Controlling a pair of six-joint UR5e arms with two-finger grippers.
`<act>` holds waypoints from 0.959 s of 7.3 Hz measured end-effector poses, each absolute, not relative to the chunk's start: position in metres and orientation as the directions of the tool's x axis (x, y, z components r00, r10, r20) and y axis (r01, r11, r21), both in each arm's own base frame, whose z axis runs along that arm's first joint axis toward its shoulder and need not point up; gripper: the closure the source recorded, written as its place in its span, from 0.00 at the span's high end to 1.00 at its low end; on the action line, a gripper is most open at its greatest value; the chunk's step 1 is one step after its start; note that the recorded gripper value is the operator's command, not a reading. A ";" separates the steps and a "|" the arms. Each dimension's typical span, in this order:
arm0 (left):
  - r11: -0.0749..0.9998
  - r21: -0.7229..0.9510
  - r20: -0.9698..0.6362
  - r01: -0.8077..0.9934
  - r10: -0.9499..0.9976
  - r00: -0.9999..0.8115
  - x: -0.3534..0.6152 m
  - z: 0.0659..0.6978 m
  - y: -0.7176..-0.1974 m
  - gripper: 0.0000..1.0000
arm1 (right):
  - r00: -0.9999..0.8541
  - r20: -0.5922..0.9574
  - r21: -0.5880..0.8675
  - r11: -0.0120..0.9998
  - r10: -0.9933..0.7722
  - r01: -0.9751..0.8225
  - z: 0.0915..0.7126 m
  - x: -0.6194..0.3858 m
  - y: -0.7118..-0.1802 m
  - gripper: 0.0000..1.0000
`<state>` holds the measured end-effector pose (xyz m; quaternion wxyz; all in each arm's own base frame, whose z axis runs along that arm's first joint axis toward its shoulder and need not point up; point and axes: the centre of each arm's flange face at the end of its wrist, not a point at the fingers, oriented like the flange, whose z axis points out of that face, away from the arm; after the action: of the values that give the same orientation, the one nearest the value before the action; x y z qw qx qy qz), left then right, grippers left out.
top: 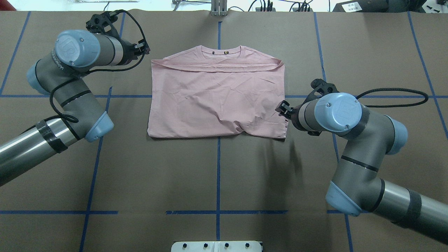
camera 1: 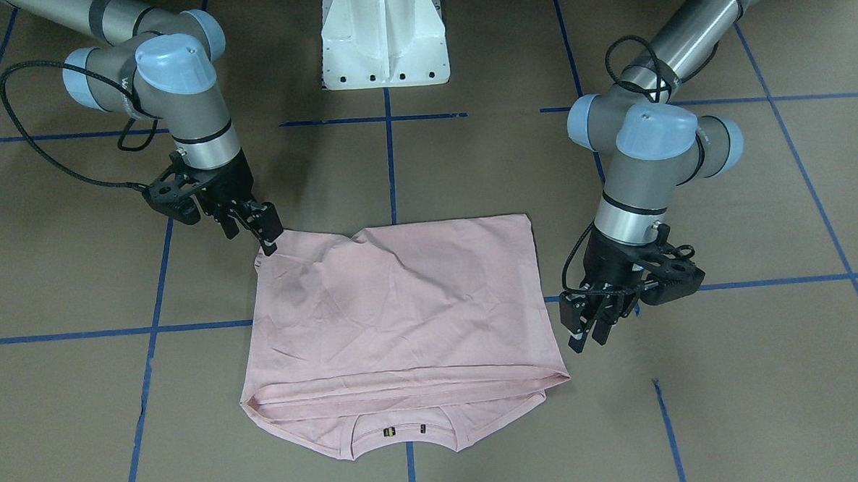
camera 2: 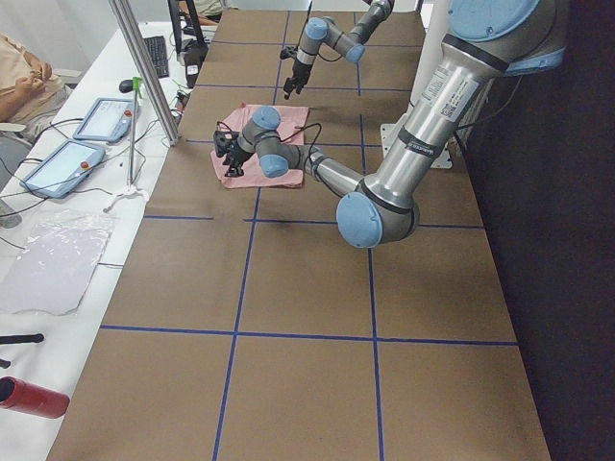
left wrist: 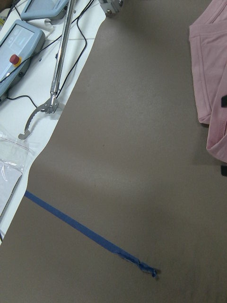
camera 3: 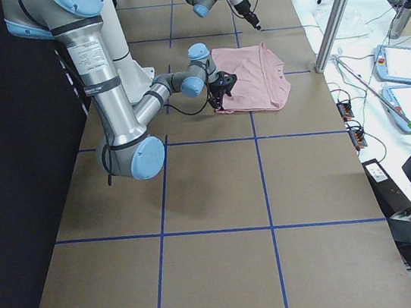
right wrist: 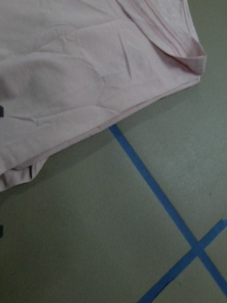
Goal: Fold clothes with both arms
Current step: 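Move the right gripper to the folded edge nearest the robot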
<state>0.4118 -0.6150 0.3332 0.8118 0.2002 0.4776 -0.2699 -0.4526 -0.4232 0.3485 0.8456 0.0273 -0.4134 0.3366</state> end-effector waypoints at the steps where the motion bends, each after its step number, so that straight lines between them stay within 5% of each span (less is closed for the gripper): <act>1: 0.774 0.069 -0.884 0.629 -0.244 0.398 0.411 0.332 -0.614 0.51 | 0.444 0.709 -0.238 0.778 0.548 -0.581 0.355 -0.460 -0.411 0.68; 3: 0.776 0.075 -0.884 0.626 -0.238 0.401 0.412 0.332 -0.614 0.51 | 0.456 0.704 -0.241 0.788 0.544 -0.567 0.356 -0.470 -0.401 0.64; 5: 0.777 0.077 -0.884 0.625 -0.237 0.403 0.412 0.333 -0.613 0.51 | 0.464 0.701 -0.239 0.791 0.541 -0.563 0.357 -0.480 -0.401 0.35; 7: 0.778 0.077 -0.884 0.624 -0.236 0.404 0.413 0.333 -0.613 0.51 | 0.466 0.702 -0.238 0.794 0.539 -0.560 0.353 -0.488 -0.403 0.31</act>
<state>0.4126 -0.6128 0.3331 0.8129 0.2030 0.4774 -0.2646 -0.4882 -0.4031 0.3528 0.8560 0.0131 -0.4050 0.3210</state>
